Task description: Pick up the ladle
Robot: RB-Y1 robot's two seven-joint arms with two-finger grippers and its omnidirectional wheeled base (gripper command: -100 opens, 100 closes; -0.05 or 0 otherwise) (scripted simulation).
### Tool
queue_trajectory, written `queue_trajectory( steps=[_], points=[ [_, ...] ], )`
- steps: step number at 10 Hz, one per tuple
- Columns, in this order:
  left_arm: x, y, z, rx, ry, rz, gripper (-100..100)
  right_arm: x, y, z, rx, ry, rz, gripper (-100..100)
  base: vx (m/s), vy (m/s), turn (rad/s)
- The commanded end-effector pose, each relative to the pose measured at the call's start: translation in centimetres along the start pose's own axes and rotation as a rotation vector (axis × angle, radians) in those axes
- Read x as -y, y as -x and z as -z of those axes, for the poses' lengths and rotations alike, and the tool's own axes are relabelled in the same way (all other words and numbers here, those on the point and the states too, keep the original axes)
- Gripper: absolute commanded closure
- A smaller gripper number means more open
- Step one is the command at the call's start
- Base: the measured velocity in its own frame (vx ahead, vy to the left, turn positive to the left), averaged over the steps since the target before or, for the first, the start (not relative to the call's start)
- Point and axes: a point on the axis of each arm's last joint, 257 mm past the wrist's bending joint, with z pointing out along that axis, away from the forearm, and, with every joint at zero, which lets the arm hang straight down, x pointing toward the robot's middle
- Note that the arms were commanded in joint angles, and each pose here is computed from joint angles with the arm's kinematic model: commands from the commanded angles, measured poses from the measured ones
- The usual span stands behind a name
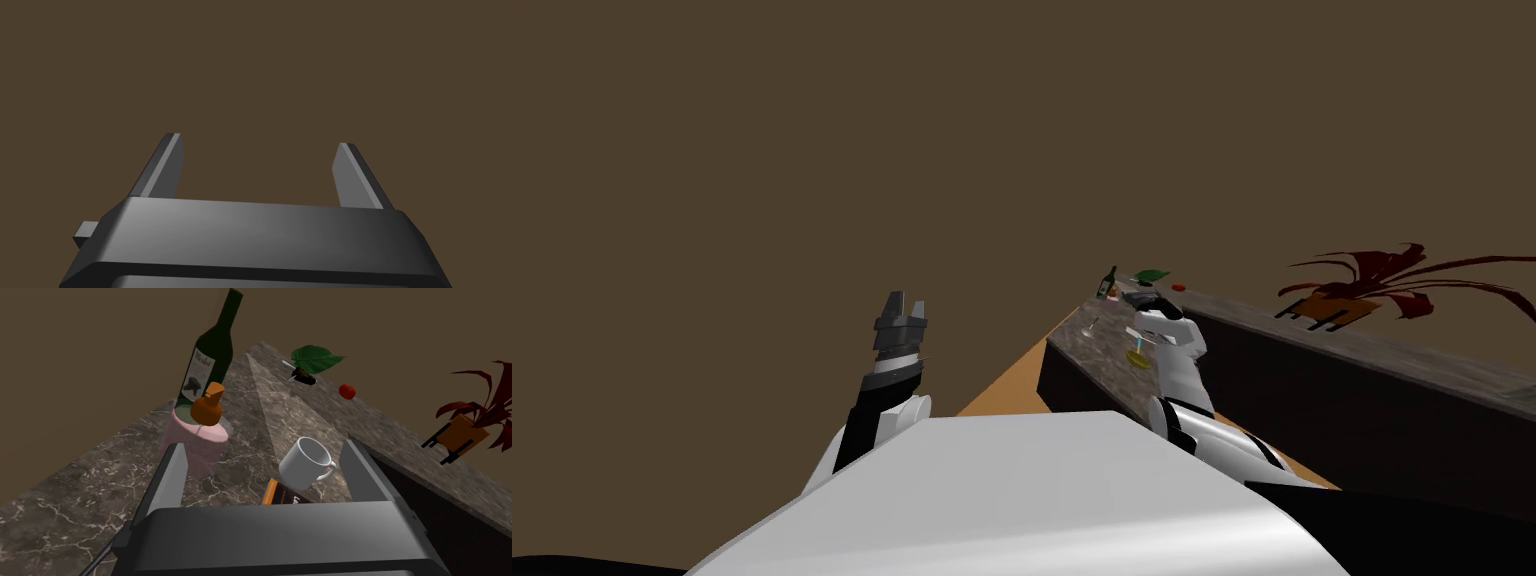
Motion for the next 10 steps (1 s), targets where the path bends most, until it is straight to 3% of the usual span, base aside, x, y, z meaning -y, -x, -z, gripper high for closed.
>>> queue_trajectory(
  steps=[1, 2, 3, 4, 5, 7, 8, 10],
  points=[
    [0.0, 0.0, 0.0, 0.0, 0.0, 0.0, 0, 0.3, 1.2, -0.4, 0.044, -0.007, -0.022, -100, -0.014, -0.035, -0.015],
    [0.0, 0.0, 0.0, 0.0, 0.0, 0.0, 0, -1.5, 1.5, -1.1, 0.081, 0.016, -0.091, -100, -0.028, -0.045, 0.252],
    [0.0, 0.0, 0.0, 0.0, 0.0, 0.0, 0, -1.1, 3.2, -1.2, 0.126, 0.007, -0.112, -100, -0.03, -0.061, 0.179],
    [0.0, 0.0, 0.0, 0.0, 0.0, 0.0, 0, -1.0, 3.6, -1.1, 0.14, 0.003, -0.113, -100, -0.01, -0.033, -0.015],
    [0.0, 0.0, 0.0, 0.0, 0.0, 0.0, 0, -2.5, 4.3, -1.7, 0.184, 0.027, -0.185, -100, -0.027, -0.049, 0.237],
    [0.0, 0.0, 0.0, 0.0, 0.0, 0.0, 0, -2.0, 6.0, -1.6, 0.237, 0.016, -0.207, -100, -0.017, -0.042, 0.08],
    [0.0, 0.0, 0.0, 0.0, 0.0, 0.0, 0, -3.4, 6.7, -1.9, 0.28, 0.039, -0.282, -100, -0.024, -0.045, 0.246],
    [0.0, 0.0, 0.0, 0.0, 0.0, 0.0, 0, -2.8, 8.4, -1.7, 0.334, 0.031, -0.304, -100, -0.021, -0.041, 0.076]
  ],
)
